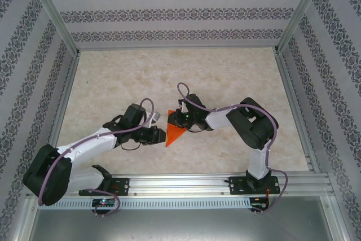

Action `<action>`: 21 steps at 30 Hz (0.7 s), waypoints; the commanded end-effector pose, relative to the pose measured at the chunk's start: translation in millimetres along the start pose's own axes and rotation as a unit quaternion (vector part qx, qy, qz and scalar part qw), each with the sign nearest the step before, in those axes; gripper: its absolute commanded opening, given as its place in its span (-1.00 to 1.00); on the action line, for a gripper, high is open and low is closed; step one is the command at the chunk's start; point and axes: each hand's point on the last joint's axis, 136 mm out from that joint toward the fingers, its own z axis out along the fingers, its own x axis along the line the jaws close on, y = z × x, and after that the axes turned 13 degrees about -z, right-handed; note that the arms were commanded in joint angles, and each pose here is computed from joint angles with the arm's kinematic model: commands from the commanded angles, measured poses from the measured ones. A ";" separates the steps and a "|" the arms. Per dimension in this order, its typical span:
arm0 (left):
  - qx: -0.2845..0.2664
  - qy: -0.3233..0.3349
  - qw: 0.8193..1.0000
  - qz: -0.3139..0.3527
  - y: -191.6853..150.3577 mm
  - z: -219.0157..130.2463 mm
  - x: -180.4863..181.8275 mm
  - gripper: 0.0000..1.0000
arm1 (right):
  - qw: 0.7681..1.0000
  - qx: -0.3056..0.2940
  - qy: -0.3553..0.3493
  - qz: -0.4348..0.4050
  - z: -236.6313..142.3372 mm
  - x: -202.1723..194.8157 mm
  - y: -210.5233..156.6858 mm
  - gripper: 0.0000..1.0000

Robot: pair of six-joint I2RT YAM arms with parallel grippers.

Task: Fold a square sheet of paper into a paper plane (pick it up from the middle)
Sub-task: Fourth fold the wing at the center of the table.

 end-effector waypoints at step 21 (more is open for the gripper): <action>0.000 0.026 0.998 -0.050 37.1 62.6 45.6 -0.50 | 0.991 0.064 -0.108 0.041 7.1 -66.1 -57.3 -0.67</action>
